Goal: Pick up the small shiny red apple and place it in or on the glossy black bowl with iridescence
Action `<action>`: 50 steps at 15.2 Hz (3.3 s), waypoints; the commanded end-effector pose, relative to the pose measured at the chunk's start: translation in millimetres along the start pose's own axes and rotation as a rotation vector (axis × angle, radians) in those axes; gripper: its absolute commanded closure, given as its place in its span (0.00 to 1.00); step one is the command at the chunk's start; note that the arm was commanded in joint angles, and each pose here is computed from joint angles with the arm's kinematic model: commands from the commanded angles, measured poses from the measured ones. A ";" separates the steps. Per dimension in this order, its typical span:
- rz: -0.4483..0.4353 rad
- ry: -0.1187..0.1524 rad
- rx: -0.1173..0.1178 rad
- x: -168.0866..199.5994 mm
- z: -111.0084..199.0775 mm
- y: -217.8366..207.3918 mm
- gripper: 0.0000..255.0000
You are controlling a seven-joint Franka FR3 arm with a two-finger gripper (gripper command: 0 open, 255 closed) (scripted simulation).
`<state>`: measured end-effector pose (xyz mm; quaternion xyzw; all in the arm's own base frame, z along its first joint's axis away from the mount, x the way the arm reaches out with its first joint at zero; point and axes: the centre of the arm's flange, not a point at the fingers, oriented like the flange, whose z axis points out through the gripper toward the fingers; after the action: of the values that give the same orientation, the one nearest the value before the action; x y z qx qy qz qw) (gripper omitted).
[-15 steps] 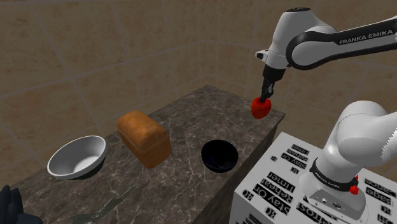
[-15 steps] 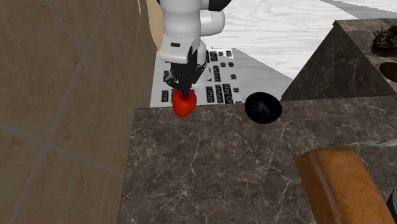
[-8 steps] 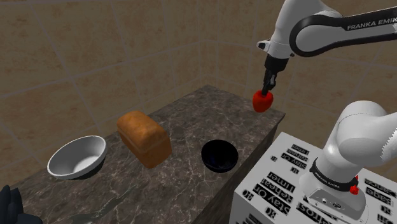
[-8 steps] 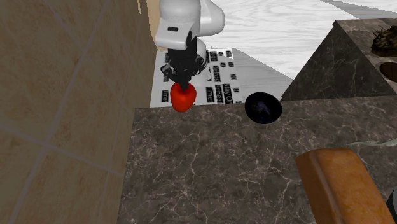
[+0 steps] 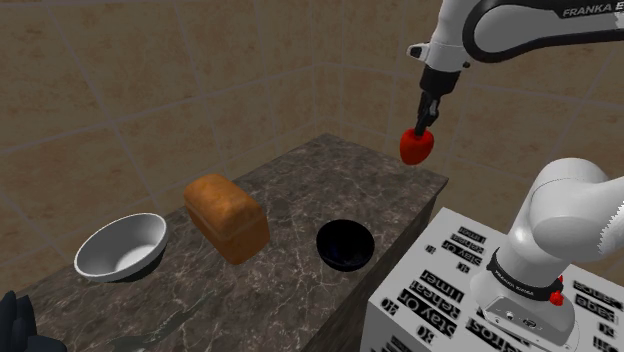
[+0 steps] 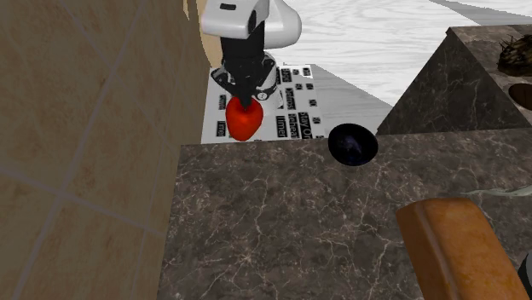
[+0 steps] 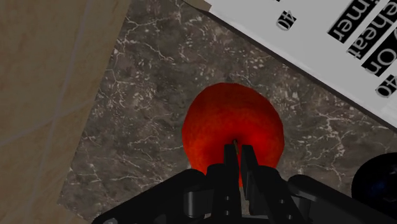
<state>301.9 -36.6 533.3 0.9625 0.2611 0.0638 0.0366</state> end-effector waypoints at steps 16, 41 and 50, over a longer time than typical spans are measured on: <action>0.000 0.000 0.000 88.9 -61.9 -109.7 1.00; 0.000 0.000 0.000 183.8 -39.5 -250.2 1.00; 0.000 0.000 0.000 178.9 7.5 -255.2 1.00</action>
<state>329.1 273.0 523.6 0.9625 0.2612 0.0634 0.0367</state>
